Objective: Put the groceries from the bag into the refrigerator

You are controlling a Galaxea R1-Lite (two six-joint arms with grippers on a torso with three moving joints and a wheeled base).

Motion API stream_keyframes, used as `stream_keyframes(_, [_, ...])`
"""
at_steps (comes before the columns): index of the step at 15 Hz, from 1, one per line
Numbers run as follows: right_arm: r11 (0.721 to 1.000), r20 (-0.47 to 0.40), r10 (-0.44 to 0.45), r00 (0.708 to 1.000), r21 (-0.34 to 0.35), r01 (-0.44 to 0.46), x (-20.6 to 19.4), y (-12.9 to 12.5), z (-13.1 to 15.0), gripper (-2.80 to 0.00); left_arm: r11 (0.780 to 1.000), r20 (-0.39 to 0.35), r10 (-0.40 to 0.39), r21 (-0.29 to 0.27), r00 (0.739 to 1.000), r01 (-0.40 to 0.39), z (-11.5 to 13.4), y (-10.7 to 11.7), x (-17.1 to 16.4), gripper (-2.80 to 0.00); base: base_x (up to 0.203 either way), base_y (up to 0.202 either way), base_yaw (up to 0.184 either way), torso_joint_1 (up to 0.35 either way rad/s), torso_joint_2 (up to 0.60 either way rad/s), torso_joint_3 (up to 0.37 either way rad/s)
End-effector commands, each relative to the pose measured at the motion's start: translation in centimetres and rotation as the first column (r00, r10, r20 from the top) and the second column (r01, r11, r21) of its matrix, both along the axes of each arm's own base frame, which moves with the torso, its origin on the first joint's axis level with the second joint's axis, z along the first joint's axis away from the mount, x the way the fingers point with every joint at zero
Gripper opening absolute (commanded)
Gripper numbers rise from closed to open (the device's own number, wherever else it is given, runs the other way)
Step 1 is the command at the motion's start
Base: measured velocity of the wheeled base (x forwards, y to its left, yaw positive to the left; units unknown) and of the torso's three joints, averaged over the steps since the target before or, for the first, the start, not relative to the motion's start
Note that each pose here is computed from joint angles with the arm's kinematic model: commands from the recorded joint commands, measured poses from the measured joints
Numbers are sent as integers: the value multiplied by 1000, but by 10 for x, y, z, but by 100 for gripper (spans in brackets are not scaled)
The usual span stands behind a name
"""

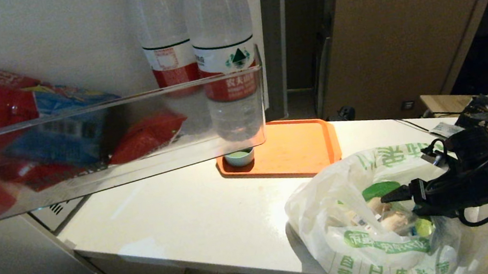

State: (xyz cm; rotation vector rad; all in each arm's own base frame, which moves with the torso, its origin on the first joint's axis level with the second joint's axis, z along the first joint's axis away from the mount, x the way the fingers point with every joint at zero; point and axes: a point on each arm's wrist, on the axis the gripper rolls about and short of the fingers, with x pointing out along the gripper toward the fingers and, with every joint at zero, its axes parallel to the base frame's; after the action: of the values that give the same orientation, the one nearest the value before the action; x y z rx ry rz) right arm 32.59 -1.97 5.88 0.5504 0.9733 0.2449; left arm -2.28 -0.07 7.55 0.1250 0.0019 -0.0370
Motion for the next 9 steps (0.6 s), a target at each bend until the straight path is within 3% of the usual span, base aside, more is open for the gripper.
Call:
stream_keyframes(1, [1000,7,19,1000,-12,-19,1,-2,-3,0,1000,-5,0,1,1000,0,0,0,0,-280,0,0,0,0,0,0])
stream_keyframes(7, [995,46,34,998,-93,-29,-1,-36,-11,0,1000,-7,-1,-1,1000,1,0,0,0,-280,0,0,0,0,0,0])
stream_keyframes(9, [996,68,77,995,-47,-74,-3,-37,-10,0,1000,-5,-1,0,1000,1,0,0,0,-280,0,0,0,0,0,0])
